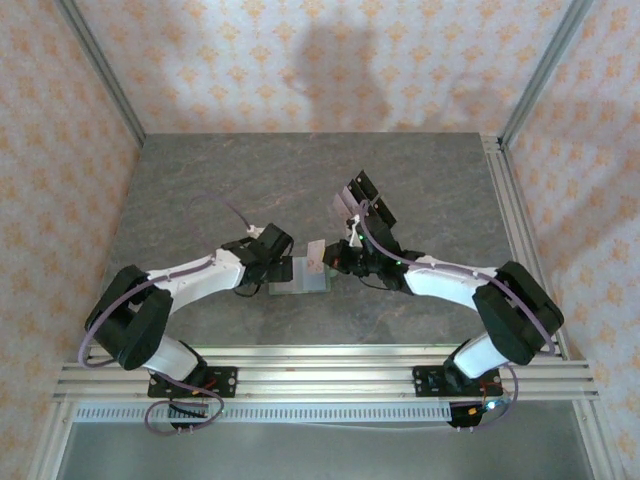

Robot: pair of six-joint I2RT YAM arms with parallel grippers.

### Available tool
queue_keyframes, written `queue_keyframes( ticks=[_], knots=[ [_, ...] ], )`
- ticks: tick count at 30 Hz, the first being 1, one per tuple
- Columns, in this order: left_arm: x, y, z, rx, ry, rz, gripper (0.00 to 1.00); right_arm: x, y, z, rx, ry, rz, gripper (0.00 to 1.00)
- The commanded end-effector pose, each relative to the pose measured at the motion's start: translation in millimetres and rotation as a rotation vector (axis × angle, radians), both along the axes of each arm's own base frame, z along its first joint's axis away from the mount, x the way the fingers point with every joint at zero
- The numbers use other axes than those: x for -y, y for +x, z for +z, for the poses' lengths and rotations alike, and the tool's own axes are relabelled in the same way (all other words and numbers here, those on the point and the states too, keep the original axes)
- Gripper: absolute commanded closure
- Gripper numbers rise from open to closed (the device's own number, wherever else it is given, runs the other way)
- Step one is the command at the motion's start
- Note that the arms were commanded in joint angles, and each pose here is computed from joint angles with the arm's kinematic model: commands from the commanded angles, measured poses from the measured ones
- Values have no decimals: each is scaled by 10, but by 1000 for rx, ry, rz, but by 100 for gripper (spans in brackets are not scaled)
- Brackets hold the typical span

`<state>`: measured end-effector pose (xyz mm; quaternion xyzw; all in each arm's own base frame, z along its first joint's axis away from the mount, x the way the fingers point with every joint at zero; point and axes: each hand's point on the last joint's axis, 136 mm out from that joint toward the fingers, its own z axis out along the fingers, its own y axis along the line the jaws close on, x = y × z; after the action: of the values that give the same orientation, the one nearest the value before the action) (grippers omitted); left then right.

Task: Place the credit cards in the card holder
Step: Insert the credit card into the card slot.

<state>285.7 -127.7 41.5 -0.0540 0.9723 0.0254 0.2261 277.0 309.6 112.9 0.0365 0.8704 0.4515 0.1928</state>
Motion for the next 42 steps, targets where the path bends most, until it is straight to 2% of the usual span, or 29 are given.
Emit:
queue_keyframes(
  ticks=[1, 10, 18, 34, 42],
  knots=[
    [-28, -68, -130, -26, 32, 7, 0, -150, 72, 185, 63, 126, -11, 100],
    [-236, -231, -248, -73, 125, 85, 0, -178, -1, -118, 21, 126, 16, 100],
    [-315, -287, -207, -59, 134, 113, 0, -214, -52, -338, -13, 140, 42, 100],
    [-353, -315, -172, -50, 138, 120, 0, -310, -108, -476, -22, 198, 97, 100],
    [-381, -295, -13, -13, 136, 126, 0, -353, -93, -556, -23, 192, 117, 100]
  ],
)
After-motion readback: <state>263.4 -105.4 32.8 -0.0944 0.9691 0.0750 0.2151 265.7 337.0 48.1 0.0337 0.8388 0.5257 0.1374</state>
